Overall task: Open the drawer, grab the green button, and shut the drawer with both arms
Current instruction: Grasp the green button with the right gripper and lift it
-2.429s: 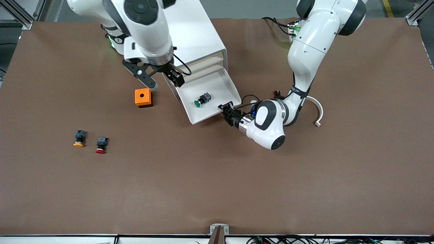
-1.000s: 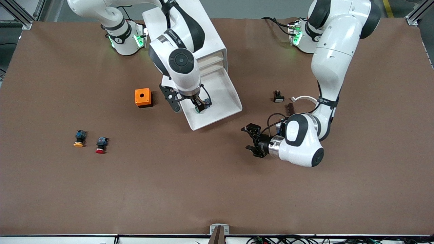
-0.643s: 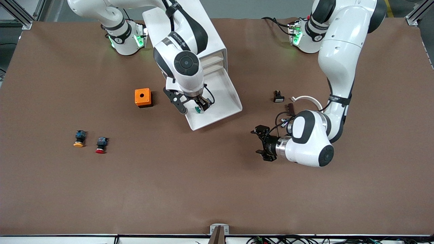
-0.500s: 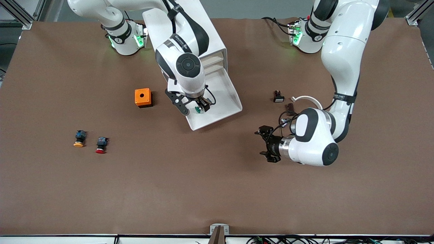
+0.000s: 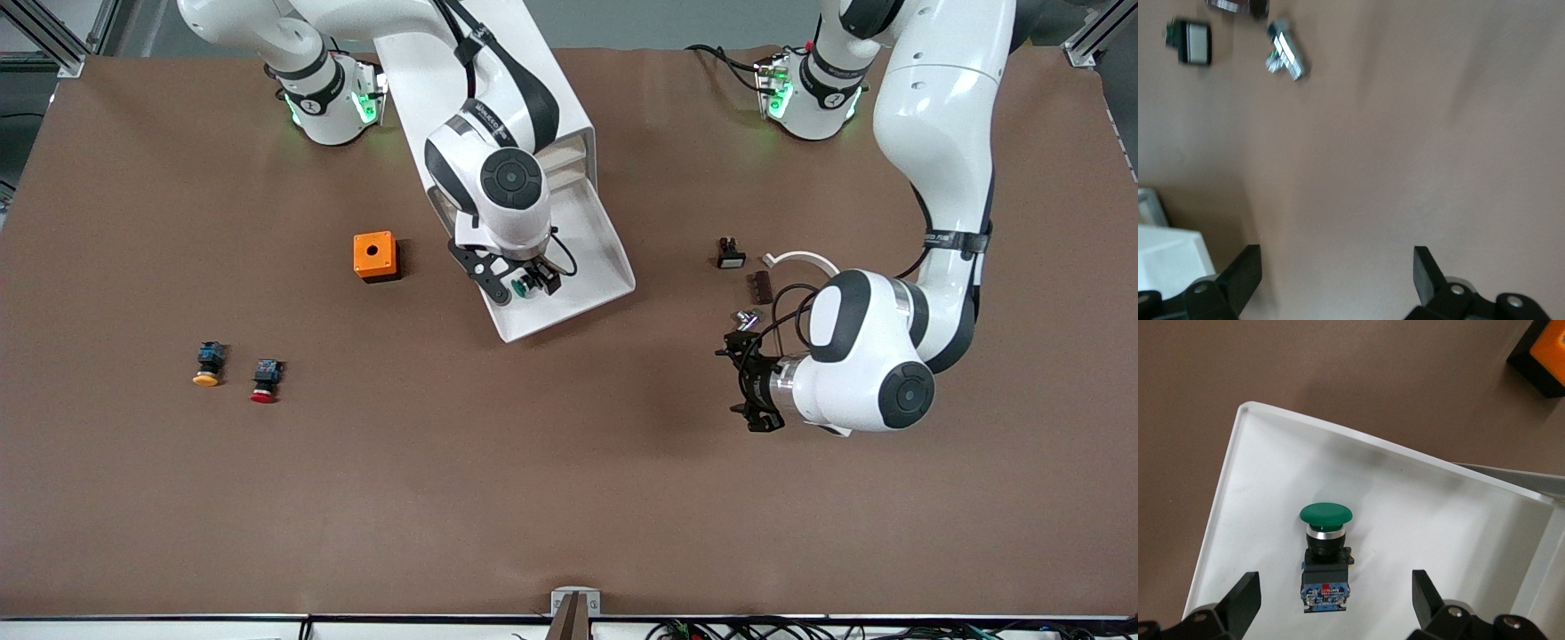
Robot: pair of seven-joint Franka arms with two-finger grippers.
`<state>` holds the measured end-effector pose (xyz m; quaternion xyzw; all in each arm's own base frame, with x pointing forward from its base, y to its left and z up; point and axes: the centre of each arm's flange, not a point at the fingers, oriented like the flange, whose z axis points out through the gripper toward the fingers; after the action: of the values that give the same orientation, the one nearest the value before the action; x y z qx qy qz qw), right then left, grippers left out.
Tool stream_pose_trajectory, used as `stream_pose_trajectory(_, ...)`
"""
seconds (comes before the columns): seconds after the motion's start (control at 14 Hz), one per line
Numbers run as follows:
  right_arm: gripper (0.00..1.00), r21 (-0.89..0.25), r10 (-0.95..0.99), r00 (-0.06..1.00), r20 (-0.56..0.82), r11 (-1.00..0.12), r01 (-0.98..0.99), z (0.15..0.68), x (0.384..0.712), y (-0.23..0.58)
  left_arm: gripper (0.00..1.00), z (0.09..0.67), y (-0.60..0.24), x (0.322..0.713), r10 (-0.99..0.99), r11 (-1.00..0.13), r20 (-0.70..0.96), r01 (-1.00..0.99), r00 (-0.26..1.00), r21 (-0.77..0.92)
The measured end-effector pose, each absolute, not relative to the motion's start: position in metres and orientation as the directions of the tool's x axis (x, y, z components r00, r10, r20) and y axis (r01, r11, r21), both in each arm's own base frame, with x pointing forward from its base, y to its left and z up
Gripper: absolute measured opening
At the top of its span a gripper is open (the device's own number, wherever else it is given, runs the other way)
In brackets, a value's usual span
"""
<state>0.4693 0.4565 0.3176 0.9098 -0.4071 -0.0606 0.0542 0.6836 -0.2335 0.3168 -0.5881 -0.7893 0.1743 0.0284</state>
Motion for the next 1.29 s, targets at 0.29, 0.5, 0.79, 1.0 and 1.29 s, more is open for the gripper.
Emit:
stream_pose_trajectory(0.29, 1.00, 0.159, -0.740, 0.669, -0.065, -0.670, -0.725, 0.303, 0.464, 0.463, 1.00, 0.340, -0.230, 0.676, 0.978, 0.090, -0.157, 0.953, -0.140, -0.288)
stream_pose_trajectory(0.5, 1.00, 0.161, -0.737, 0.673, -0.064, -0.673, -0.722, 0.292, 0.462, 0.467, 1.00, 0.341, -0.221, 0.677, 0.982, -0.031, -0.190, 0.962, -0.022, -0.272)
stream_pose_trajectory(0.79, 1.00, 0.167, -0.730, 0.680, -0.064, -0.680, -0.714, 0.284, 0.458, 0.472, 1.00, 0.339, -0.208, 0.680, 0.983, -0.083, -0.180, 0.963, 0.036, -0.258)
stream_pose_trajectory(1.0, 1.00, 0.173, -0.727, 0.684, -0.063, -0.683, -0.710, 0.278, 0.455, 0.474, 1.00, 0.339, -0.201, 0.682, 0.982, -0.093, -0.180, 0.963, 0.047, -0.254)
stream_pose_trajectory(1.29, 1.00, 0.179, -0.723, 0.688, -0.062, -0.686, -0.705, 0.268, 0.452, 0.477, 1.00, 0.347, -0.206, 0.680, 0.980, -0.109, -0.188, 0.964, 0.064, -0.243)
